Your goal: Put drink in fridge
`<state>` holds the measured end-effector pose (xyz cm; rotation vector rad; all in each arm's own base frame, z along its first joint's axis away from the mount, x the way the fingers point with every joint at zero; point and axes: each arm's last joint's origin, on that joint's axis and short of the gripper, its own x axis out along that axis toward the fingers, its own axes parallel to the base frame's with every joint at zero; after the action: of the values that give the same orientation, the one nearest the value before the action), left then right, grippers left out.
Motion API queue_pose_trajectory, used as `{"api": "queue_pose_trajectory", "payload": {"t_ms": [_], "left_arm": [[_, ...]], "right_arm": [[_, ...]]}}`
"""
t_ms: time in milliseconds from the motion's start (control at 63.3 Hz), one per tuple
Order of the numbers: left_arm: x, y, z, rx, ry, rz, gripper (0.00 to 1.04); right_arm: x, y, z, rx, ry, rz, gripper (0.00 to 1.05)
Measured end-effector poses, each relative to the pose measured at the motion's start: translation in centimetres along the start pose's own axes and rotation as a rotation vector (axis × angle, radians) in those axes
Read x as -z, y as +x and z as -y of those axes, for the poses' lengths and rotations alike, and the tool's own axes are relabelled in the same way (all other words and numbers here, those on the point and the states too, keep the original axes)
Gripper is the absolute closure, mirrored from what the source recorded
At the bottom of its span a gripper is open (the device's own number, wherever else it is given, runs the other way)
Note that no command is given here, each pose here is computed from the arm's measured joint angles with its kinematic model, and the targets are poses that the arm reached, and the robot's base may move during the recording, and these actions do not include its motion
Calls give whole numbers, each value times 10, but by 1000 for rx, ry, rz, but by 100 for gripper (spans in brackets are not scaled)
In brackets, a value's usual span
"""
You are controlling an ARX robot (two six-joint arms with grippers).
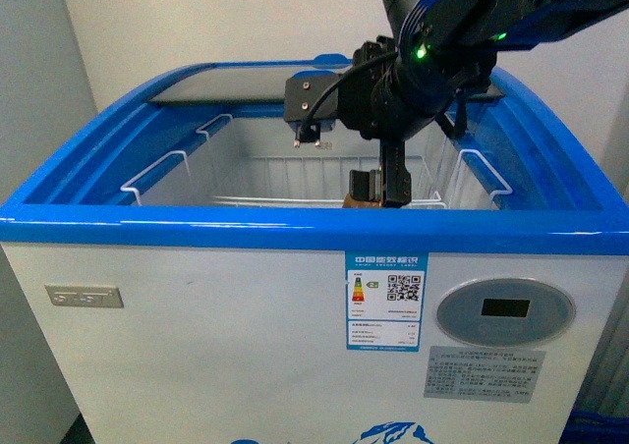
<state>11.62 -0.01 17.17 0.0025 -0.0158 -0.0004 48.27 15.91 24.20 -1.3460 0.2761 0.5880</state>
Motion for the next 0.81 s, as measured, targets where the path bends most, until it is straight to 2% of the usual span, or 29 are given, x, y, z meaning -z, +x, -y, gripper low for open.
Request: {"api": "queue_pose_trajectory", "payload": {"t_ms": [126,237,347,458,505,600,663,727,758,806], "left_arm": [[0,-3,0,0,0,0,102],[0,-5,0,0,0,0,102],[0,-7,0,0,0,0,102],[1,-9,0,0,0,0,102],[5,-14,0,1,0,-34,102],[3,-19,0,0,0,-8,102],[3,-19,0,0,0,-7,102],[3,-19,0,0,0,-5,102],[3,-19,0,0,0,-5,102],[3,-19,0,0,0,-5,102]], "right_arm": [[0,-22,20,37,51,23,8],[2,-67,57,160,180,28,8],[7,-118,82,301,363,28,8],[15,-179,85,402,591,50,8],[19,-216,75,441,746,58,8],[24,-265,45,437,906,50,8],[22,-318,-2,389,1052,55,8],[22,-358,-40,373,1135,41,8],[22,-374,-54,397,1168,49,9],[28,-394,-73,486,1225,153,17]]}}
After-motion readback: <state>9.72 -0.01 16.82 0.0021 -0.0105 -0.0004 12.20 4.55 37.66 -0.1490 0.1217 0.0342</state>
